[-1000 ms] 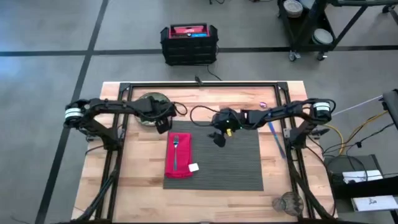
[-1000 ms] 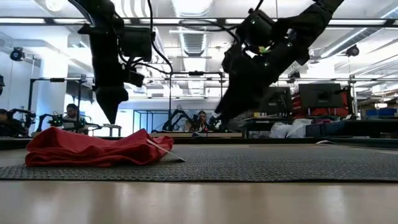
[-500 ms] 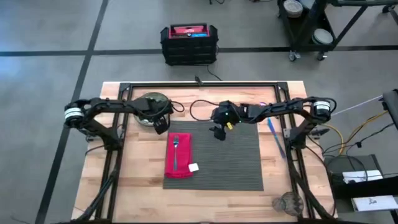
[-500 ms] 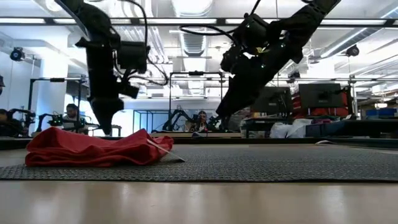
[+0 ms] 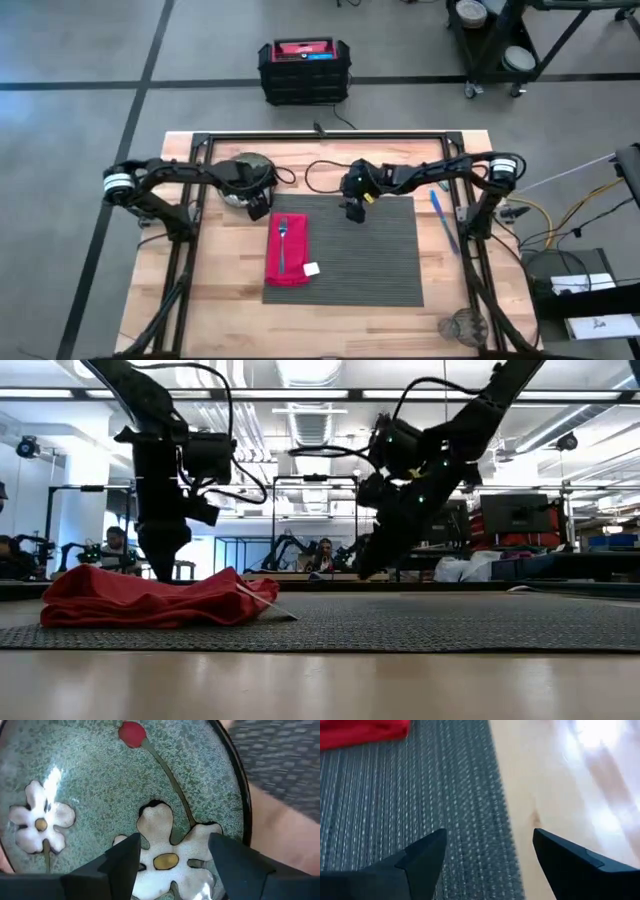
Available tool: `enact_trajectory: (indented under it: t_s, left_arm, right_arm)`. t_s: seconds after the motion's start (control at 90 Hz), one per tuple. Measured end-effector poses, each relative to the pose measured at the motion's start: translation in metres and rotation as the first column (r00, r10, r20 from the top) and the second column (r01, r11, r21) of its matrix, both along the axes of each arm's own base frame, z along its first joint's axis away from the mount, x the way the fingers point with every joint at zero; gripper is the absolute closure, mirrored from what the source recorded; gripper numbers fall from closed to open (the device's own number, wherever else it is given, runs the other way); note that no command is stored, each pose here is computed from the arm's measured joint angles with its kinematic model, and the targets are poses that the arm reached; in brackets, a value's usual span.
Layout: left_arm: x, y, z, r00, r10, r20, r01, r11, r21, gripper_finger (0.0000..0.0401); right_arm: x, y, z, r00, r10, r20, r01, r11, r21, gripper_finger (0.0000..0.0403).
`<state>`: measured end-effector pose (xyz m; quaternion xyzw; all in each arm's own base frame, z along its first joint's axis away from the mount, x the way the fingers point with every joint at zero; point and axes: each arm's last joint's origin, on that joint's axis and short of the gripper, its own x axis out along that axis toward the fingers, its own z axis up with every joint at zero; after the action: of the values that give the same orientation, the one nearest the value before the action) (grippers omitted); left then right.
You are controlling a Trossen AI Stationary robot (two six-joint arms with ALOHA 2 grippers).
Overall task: Set table place
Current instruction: Put the green plate in the center of the gray table mat
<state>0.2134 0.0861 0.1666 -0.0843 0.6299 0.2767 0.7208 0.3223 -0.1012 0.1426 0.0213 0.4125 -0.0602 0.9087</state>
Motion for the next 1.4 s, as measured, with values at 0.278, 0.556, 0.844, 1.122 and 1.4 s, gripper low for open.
enact_trajectory:
  t_s: [0.278,0.556,0.844,1.122,1.4]
  left_arm:
    - [0.012,-0.020,0.015,0.999,-0.012,0.045,0.014,0.999,-0.036,0.0178]
    - [0.007,-0.043,-0.005,0.999,-0.027,-0.040,0.032,0.991,0.130,0.0175]
    - [-0.004,-0.045,-0.031,1.000,-0.023,-0.003,0.023,0.973,0.228,0.0221]
    - [-0.009,-0.045,-0.042,0.999,-0.028,0.033,0.018,0.959,0.283,0.0306]
    - [-0.011,-0.041,-0.046,0.999,-0.044,-0.023,0.050,0.916,0.398,0.0385]
  right_arm:
    - [-0.001,-0.001,0.004,1.000,0.019,0.010,-0.019,0.999,-0.026,0.0131]
    - [0.000,-0.001,0.004,1.000,0.026,0.014,-0.025,0.999,-0.033,0.0114]
    - [0.000,-0.001,0.005,0.999,0.023,0.022,-0.022,0.999,-0.035,0.0124]
    - [0.001,-0.002,0.006,0.999,0.024,0.037,-0.023,0.999,-0.042,0.0143]
    - [0.001,-0.001,0.005,0.999,0.025,0.035,-0.023,0.999,-0.041,0.0161]
